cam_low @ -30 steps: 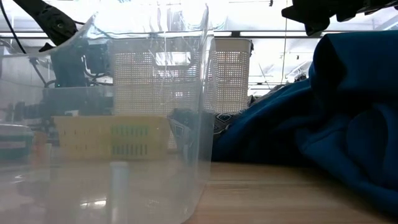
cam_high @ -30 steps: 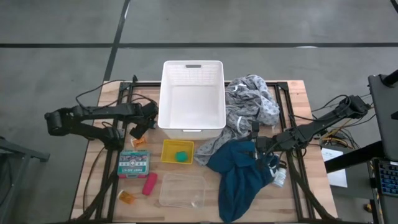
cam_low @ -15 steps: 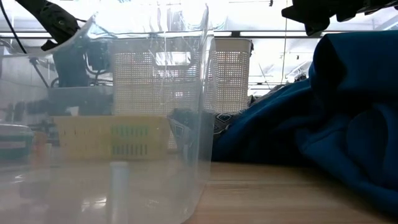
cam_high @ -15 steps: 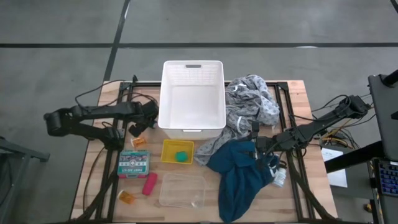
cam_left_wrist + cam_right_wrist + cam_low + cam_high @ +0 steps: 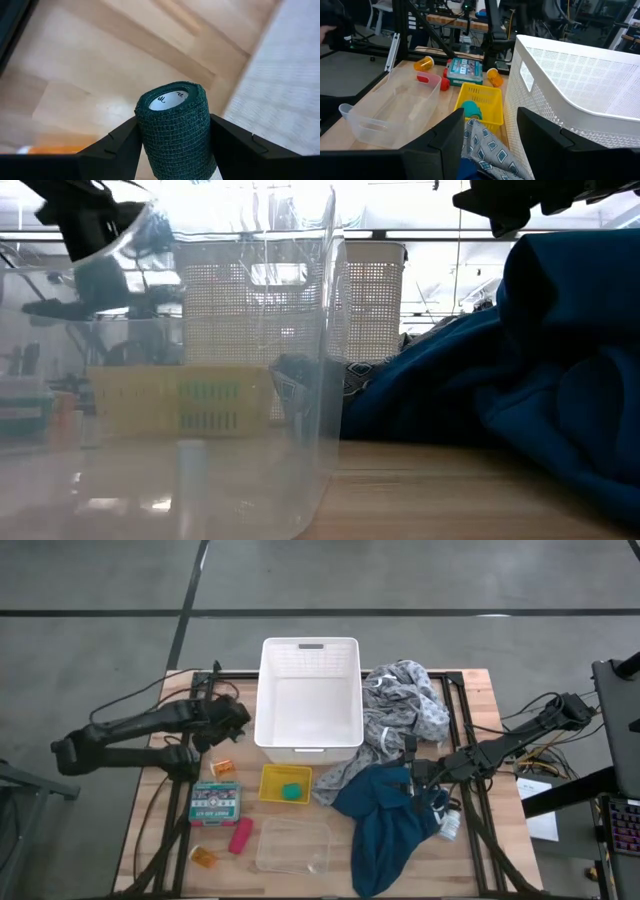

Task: Pick & Place Medicine items
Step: Put the black bandage into the yellow bin

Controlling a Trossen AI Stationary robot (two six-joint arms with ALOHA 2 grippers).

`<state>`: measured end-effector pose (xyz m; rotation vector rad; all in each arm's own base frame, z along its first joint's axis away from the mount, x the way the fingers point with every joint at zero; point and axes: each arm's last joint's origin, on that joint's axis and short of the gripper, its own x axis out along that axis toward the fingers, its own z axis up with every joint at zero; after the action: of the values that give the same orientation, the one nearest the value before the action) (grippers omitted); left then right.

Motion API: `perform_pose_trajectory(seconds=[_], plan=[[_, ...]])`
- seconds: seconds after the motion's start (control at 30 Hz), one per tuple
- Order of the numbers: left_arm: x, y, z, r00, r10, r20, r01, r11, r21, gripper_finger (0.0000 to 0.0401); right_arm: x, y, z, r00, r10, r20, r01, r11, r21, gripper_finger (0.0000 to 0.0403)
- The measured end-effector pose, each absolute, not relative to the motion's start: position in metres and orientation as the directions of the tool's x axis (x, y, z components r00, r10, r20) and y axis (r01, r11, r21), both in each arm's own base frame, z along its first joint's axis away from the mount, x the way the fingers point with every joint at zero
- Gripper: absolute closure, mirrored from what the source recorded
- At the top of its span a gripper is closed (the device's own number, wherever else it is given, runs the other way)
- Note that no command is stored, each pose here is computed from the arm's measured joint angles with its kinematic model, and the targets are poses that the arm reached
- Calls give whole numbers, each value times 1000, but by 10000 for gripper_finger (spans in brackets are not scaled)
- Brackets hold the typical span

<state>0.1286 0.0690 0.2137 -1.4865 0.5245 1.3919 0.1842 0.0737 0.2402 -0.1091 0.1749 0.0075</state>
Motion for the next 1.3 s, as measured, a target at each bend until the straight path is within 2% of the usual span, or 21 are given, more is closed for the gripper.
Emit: perform_pose_trajectory(seconds=[0.17,0.37,0.63,0.97,1.3], plan=[[119,60,228,349,330,-877,-896,-158,-415,189,184,74,240,985,-2,-174,-17,994,-108,223],[110,43,237,438,311,-843,-892,36,-450,191,184,74,240,985,-2,-174,-17,994,-108,223],[112,16,240,518,235,-822,-852,223,-474,189,184,74,240,985,-2,-174,-17,994,-108,222],[113,-25,244,638,227,-736,-743,432,-511,187,184,74,240,985,-2,-174,-17,994,-108,223],[120,-67,241,735,239,-634,-630,585,-510,187,184,74,240,985,-3,-174,-16,994,-108,223]])
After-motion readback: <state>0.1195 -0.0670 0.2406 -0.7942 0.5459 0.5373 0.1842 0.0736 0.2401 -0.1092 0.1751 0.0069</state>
